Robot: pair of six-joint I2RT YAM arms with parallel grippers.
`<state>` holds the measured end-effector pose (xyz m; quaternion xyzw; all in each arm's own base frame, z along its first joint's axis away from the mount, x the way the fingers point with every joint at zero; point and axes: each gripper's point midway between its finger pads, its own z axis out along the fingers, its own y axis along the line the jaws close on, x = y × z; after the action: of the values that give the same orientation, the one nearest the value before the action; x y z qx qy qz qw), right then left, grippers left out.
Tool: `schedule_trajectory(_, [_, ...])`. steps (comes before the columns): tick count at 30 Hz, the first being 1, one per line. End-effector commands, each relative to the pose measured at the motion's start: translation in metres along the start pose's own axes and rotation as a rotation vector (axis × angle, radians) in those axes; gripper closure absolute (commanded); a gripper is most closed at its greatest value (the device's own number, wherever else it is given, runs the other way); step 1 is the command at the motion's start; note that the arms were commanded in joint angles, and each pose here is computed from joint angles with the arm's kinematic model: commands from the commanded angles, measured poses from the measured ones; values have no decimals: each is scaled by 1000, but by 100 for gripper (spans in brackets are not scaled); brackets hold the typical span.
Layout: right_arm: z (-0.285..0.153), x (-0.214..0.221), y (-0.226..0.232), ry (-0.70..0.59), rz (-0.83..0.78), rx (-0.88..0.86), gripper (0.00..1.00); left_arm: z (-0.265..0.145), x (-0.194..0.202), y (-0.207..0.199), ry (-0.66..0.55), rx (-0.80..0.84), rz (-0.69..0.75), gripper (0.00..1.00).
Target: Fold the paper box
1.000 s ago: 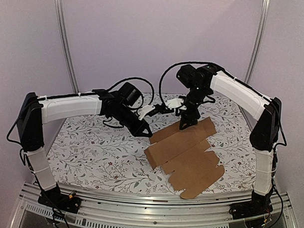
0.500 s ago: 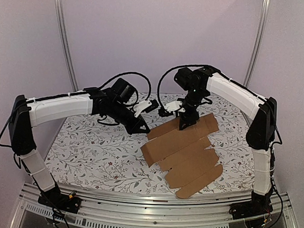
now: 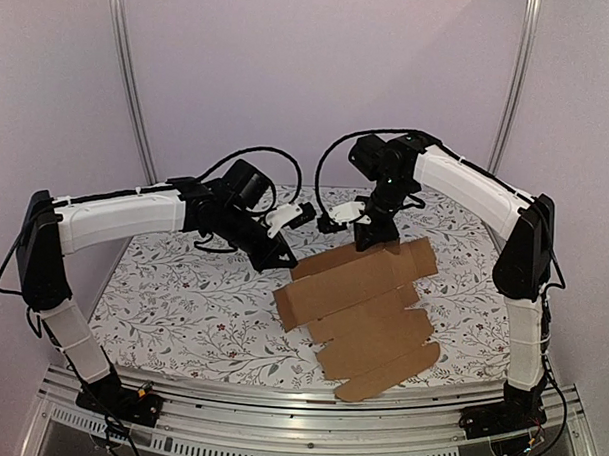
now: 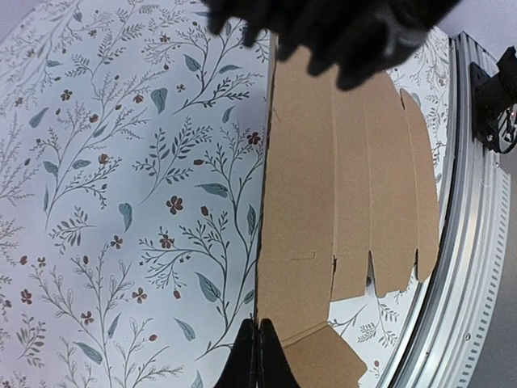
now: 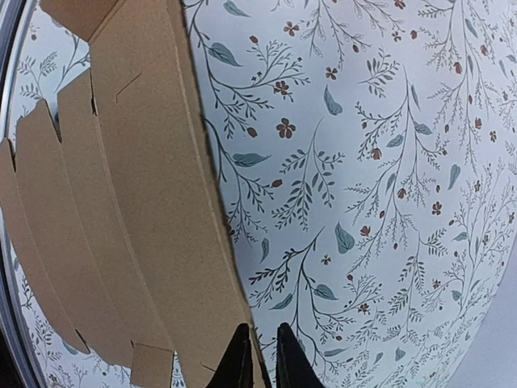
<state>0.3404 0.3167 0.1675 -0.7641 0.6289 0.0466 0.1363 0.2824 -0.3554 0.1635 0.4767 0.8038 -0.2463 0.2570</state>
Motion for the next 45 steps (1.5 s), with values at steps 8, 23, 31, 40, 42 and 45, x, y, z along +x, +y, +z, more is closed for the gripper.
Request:
schedule_trajectory(8, [-6, 12, 20, 5, 73, -105, 100, -33, -16, 22, -98, -108, -22, 61])
schedule_trajectory(23, [-7, -7, 39, -143, 228, -189, 100, -34, -21, 10, -193, 58, -21, 48])
schedule_trajectory(31, [-11, -11, 29, -175, 269, -199, 100, -15, -14, 1, -148, 62, 1, 64])
schedule_trajectory(40, [-4, -9, 21, -183, 325, -213, 100, -3, -18, -4, -129, 54, -6, 82])
schedule_trajectory(42, [-2, -7, 18, -183, 351, -214, 100, -5, -23, -6, -141, 29, 0, 82])
schedule_trajectory(45, [2, -5, 16, -176, 367, -222, 100, -14, -29, 3, -170, -71, 0, 73])
